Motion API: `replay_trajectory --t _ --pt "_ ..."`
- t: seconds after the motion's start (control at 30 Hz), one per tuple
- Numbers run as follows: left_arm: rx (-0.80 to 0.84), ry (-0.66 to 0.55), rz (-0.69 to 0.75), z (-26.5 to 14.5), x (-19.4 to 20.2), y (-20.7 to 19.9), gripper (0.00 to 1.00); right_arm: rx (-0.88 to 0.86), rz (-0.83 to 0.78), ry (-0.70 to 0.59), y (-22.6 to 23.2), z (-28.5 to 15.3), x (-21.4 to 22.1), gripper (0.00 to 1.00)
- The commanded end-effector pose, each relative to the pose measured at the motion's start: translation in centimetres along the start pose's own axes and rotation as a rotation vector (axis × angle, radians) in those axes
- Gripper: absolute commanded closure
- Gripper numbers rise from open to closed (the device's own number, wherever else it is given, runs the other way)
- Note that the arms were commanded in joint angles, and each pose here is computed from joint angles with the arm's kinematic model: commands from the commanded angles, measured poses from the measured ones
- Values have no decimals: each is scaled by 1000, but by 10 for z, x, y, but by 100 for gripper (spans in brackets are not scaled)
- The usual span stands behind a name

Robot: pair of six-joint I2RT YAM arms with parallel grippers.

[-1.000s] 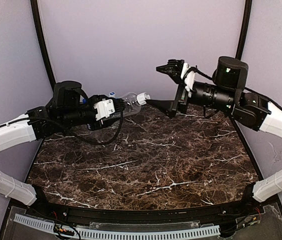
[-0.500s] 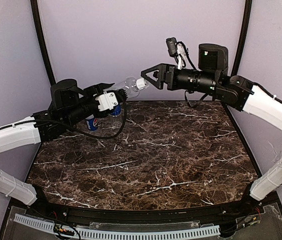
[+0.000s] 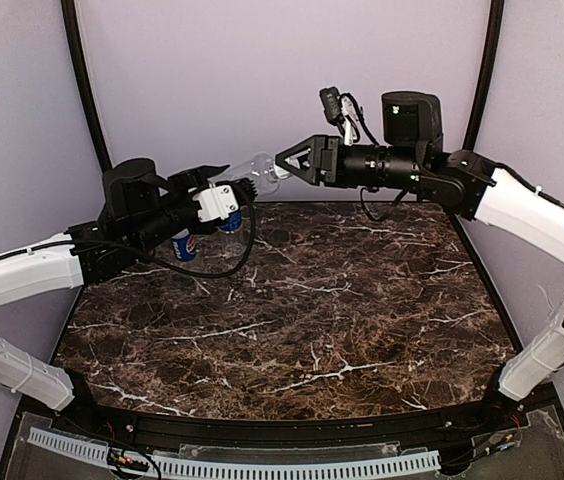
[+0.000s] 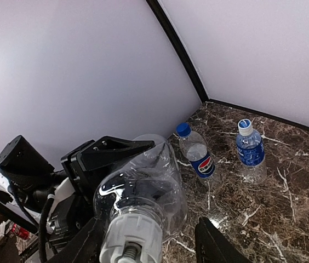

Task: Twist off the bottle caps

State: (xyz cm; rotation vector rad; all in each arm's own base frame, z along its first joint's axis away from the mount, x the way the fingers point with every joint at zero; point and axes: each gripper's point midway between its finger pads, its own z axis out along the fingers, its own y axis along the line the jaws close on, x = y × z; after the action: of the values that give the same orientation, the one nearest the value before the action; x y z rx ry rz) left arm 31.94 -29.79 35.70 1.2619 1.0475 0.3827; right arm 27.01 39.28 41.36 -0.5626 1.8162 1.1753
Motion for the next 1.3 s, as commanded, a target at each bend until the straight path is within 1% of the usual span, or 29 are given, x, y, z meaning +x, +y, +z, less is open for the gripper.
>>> replay_trajectory --t 0.0,0.13,0.3,0.33,0.4,0.47,0.5,0.53,0.57,0.6,0.63,0.67,0.7,0.73,0.83,0.87,0.9,1.0,1.07,1.17,1.27 --pt "-28 -7 2 0 -2 5 64 -45 -9 23 13 7 -1 47" --pt "-30 -2 2 1 -2 5 64 -54 -13 45 14 11 2 59" --pt "-25 -1 -3 0 -1 4 64 -38 -30 51 11 11 4 98" --pt "-25 -3 -7 -1 -2 4 64 -35 -41 53 10 10 5 100" --pt "-9 -9 -25 -2 -2 1 64 -62 -91 73 14 11 9 100" --pt "32 -20 -53 -4 -4 -6 65 -130 -188 112 25 13 18 100" --pt "78 -29 -62 -6 -6 -13 65 -159 -255 145 29 13 26 100" --pt "110 -36 -90 -7 -7 -18 65 -190 -337 176 35 13 36 100" --pt "190 -48 -99 -11 -9 -32 67 -223 -466 199 42 13 47 100" --pt "226 -57 -127 -14 -12 -37 68 -255 -567 222 49 12 59 100" --pt "327 -79 -137 -22 -15 -55 70 -302 -670 245 58 9 74 100" --pt "399 -66 -156 -28 -13 -69 71 -344 -762 261 66 6 88 100" --pt "437 -96 -177 -33 -19 -73 72 -373 -848 264 71 3 98 100" --pt "483 -85 -202 -39 -18 -81 72 -396 -917 265 74 1 106 100" --pt "570 -131 -255 -51 -30 -87 73 -456 -1095 293 75 -6 130 100" --pt "612 -121 -277 -56 -30 -93 73 -467 -1153 307 73 -7 139 100" --pt "643 -151 -292 -61 -38 -92 73 -473 -1207 316 71 -9 145 100" --pt "766 -177 -350 -78 -49 -100 73 -471 -1371 343 62 -11 163 100" --pt "806 -188 -372 -83 -53 -102 73 -455 -1486 360 54 -12 171 100" --pt "816 -195 -384 -85 -56 -102 73 -387 -1606 402 39 -6 175 100" --pt "817 -197 -384 -84 -56 -101 73 -333 -1670 421 31 -2 171 100"
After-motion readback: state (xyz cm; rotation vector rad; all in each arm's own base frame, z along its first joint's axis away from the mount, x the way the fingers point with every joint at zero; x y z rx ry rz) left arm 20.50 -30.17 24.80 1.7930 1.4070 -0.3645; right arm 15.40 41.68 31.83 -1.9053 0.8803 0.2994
